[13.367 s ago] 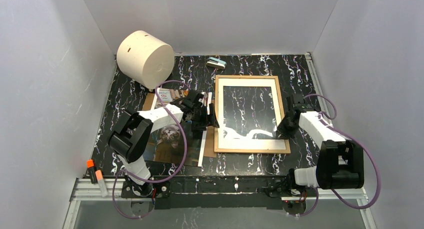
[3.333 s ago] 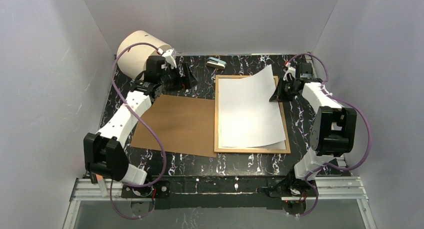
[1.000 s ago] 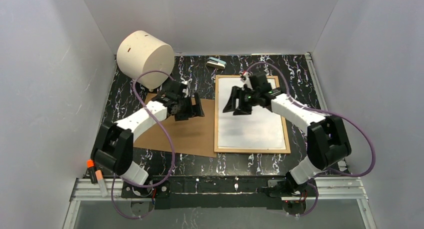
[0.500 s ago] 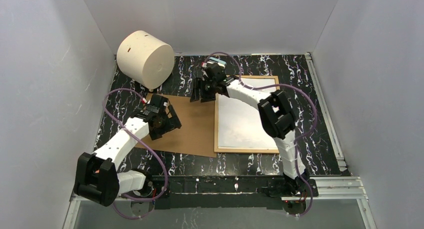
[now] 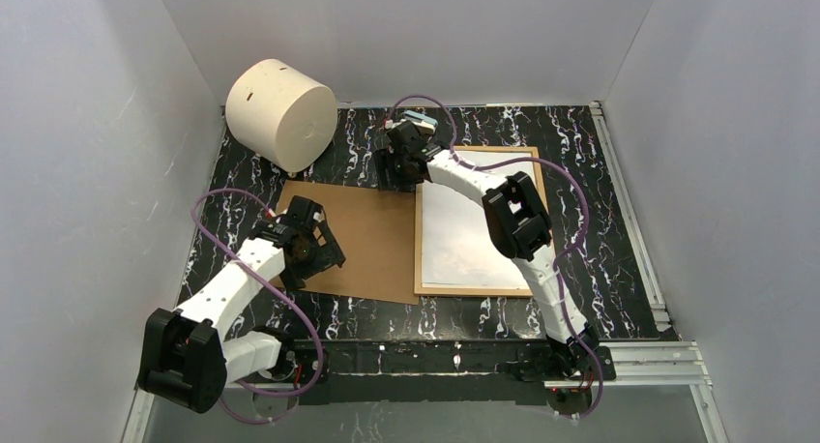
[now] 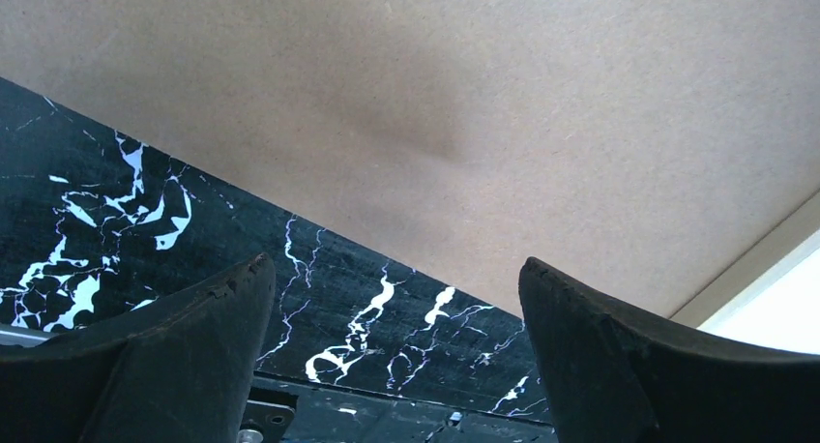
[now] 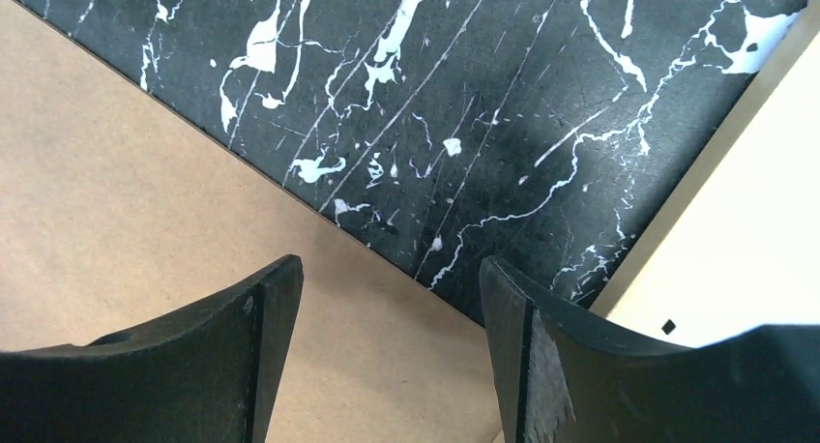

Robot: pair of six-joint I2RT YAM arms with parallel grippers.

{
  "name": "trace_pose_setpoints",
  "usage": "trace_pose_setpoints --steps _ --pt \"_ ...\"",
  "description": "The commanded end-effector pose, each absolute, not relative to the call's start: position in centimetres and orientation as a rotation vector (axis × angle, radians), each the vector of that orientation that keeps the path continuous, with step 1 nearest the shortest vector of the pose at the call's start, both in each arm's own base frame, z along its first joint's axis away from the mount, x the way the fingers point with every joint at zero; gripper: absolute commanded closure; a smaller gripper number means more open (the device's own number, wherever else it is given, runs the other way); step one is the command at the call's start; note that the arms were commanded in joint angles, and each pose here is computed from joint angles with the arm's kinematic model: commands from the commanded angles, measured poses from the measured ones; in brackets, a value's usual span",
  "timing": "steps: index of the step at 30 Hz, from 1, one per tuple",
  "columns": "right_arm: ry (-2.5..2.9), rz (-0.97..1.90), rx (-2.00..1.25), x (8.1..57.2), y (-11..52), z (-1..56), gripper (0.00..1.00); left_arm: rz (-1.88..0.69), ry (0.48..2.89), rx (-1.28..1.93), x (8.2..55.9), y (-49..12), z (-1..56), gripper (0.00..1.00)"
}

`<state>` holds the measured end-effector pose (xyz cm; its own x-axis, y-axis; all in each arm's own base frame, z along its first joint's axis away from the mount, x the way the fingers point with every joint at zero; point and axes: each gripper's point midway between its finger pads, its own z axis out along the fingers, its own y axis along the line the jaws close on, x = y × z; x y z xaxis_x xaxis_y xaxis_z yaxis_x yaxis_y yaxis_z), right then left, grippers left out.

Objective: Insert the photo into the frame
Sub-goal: Adjust the photo frame item at the center of the board.

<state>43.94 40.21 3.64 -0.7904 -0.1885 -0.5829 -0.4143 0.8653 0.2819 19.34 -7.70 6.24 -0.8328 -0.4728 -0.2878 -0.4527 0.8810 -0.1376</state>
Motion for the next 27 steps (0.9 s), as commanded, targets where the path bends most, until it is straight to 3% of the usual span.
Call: trace_pose_setpoints --steps 1,14,22,27 --pt "2.632 0.318 -0.534 41.1 35.7 0.2 0.23 -0.053 2.759 -0.739 17.9 -7.0 5.6 0.05" --pt "2.848 0.722 -0.966 30.3 35.0 0.1 0.15 -0.002 2.775 -0.853 16.4 -6.3 3.7 0.03" --pt "2.929 0.487 -1.038 28.4 30.4 -1.1 0.1 0.044 2.765 -0.897 16.1 -5.7 3.1 0.02" --pt "2.957 0.652 -1.019 26.2 31.0 -0.8 0.09 0.062 2.747 -0.915 16.2 -5.4 3.2 0.02"
